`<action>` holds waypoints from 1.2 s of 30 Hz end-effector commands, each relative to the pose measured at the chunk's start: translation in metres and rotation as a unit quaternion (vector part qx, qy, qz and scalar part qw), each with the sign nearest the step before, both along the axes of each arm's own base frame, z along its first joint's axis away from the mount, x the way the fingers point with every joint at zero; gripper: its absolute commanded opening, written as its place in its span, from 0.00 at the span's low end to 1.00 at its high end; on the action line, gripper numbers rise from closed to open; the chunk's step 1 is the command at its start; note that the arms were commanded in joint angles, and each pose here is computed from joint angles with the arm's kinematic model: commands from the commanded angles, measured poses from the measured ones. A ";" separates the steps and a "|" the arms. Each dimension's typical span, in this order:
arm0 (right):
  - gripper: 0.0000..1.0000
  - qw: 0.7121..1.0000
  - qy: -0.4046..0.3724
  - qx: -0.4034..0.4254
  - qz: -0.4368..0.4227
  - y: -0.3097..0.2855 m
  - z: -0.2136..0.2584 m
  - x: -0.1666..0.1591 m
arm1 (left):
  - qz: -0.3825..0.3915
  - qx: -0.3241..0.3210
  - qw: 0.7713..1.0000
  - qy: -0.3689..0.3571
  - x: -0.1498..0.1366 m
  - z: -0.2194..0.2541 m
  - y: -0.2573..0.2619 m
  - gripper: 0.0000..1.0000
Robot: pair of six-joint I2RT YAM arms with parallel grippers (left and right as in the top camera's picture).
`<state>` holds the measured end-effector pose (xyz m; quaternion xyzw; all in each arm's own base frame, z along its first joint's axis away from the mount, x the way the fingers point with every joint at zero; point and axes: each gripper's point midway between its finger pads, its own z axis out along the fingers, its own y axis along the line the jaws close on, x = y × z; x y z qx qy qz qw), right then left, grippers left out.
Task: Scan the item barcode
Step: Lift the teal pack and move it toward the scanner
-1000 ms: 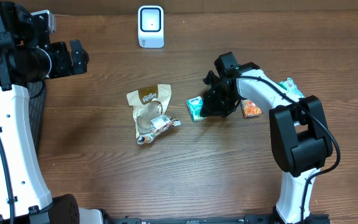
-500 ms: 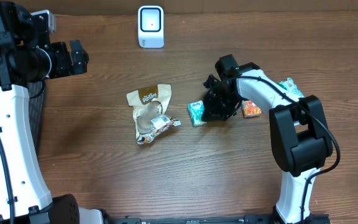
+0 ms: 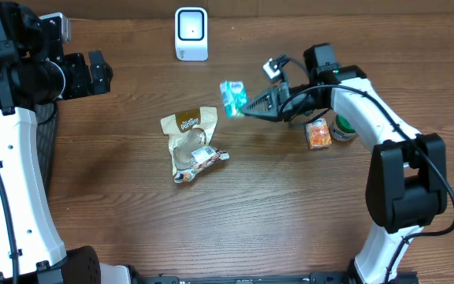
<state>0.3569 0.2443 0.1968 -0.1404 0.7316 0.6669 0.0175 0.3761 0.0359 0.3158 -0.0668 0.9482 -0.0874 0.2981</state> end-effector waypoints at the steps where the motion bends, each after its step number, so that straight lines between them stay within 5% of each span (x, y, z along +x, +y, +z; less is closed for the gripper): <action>1: 0.04 0.998 -0.001 0.065 0.019 0.000 0.038 -0.007 | 0.005 -0.007 1.000 -0.003 0.001 0.002 0.000 1.00; 17: 0.04 0.998 -0.047 0.049 0.013 0.002 0.032 0.002 | 0.005 -0.007 1.000 -0.003 0.001 0.002 0.000 1.00; 20: 0.04 0.999 -0.046 -0.008 -0.015 0.003 0.010 0.020 | 0.005 -0.007 1.000 -0.003 0.001 0.002 0.000 1.00; 28: 0.04 0.999 -0.001 0.003 -0.048 0.013 -0.006 0.069 | 0.005 -0.007 1.000 -0.003 0.001 0.002 0.000 1.00; 36: 0.04 0.999 0.010 0.037 -0.028 0.017 0.019 0.077 | 0.005 -0.007 1.000 -0.003 0.001 0.002 0.000 1.00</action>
